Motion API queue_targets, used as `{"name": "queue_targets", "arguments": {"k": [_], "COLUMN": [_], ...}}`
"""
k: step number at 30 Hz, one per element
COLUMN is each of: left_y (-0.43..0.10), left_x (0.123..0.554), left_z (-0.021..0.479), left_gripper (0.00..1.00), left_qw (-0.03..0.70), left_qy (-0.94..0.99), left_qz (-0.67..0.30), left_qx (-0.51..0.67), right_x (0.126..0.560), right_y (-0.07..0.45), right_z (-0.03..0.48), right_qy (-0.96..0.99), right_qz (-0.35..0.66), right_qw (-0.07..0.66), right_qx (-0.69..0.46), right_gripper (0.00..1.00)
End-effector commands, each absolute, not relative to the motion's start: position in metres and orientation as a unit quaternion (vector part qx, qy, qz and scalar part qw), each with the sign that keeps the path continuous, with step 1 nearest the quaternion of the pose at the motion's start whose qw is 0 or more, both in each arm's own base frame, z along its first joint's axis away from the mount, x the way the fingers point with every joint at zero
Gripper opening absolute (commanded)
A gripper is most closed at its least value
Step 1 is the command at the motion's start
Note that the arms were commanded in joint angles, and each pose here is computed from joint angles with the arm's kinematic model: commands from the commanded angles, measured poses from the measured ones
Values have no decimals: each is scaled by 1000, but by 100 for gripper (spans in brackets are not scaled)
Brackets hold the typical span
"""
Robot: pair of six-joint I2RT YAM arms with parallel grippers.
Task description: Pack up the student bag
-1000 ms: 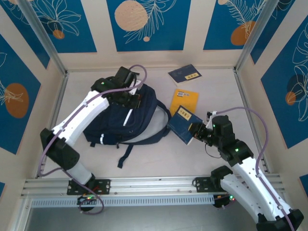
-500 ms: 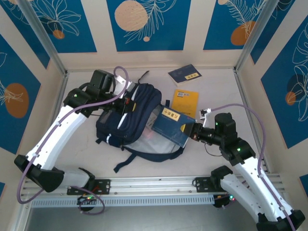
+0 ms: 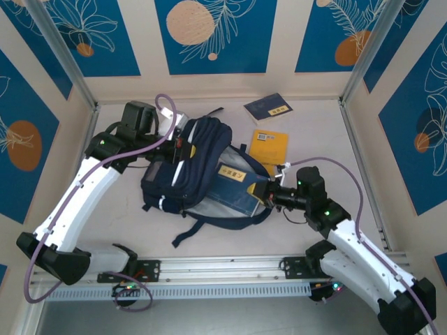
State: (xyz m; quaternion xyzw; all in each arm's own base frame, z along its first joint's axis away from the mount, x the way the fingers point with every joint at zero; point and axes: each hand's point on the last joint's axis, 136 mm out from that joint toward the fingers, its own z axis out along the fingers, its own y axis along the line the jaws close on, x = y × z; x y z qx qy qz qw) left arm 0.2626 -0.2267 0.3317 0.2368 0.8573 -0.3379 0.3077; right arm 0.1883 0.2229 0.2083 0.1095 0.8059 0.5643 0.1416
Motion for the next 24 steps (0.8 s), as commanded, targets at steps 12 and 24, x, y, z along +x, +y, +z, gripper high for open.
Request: {"name": "queue_targets", "arguments": {"k": [12,24], "left_y": [-242,-245], "left_x": [259,258], "left_z": [414,424], "left_gripper": [0,0], "left_qw": [423,431], "left_qy": [759,746], "left_qz": [-404,-418], "left_qx": [287,289], "right_x": [245,293], "right_y": [267,312], "right_z": [241,217], "right_qy": [795,824], "right_qz": [569,519], "right_qw": [177,172], "right_qx": [113,148], "right_gripper": [0,0]}}
